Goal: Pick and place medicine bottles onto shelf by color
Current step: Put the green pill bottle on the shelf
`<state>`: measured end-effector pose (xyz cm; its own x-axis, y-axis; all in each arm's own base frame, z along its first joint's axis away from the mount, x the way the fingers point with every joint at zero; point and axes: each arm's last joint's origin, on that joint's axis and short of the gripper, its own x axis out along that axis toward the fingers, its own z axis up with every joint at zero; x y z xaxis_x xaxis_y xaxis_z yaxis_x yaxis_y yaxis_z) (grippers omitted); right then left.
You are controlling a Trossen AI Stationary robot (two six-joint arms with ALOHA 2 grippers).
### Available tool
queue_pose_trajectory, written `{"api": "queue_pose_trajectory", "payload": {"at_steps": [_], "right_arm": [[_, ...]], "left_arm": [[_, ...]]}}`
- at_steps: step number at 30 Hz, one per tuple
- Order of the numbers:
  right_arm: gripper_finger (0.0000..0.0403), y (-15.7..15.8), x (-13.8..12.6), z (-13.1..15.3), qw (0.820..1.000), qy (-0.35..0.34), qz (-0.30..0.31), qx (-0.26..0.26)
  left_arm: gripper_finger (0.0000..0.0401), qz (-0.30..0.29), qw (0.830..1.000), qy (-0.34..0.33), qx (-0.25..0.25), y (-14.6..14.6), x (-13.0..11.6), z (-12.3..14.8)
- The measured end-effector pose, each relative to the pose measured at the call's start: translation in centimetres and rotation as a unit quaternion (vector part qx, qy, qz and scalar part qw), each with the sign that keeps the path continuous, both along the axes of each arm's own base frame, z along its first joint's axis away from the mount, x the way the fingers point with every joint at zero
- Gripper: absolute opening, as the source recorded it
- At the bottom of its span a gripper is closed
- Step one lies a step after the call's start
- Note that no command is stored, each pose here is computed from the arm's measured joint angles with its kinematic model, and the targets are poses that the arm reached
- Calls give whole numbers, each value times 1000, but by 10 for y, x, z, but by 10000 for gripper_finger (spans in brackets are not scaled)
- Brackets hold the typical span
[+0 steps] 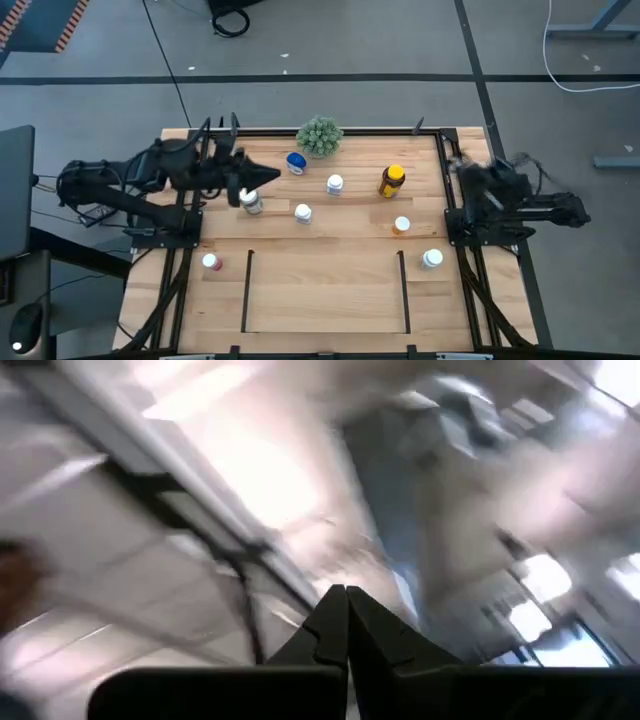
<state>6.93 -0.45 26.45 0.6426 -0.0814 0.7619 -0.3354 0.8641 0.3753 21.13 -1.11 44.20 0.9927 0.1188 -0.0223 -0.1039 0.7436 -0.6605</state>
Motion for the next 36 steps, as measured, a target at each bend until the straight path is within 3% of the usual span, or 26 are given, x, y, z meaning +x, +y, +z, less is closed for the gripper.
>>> {"api": "queue_pose_trajectory", "payload": {"at_steps": [3,7,11,14,18,21,24,28,32,36], "right_arm": [[6,-1,15,13,990,135,8,30],[6,-2,25,49,980,198,-2,26],[6,0,28,100,986,164,29,10],[6,1,26,142,991,127,33,-10],[6,2,21,194,994,80,-21,-74],[6,3,26,215,985,76,-60,-141],[6,2,45,216,973,132,-81,-172],[6,-5,83,194,943,274,-110,-156],[6,-9,128,169,918,352,-107,-148],[7,-18,167,139,885,440,-84,-128]], "left_arm": [[33,0,1000,-20,-1,-1,16,21],[26,4,999,-36,19,-1,32,42],[27,6,997,-33,68,-1,45,49],[31,6,996,-32,77,-1,48,50],[38,40,991,-32,124,6,51,52],[49,48,988,-3,148,15,51,47],[74,38,984,64,161,20,40,38],[126,38,965,208,155,29,15,17],[185,38,929,339,145,37,0,-5],[238,22,880,449,151,44,-8,-25]]}}
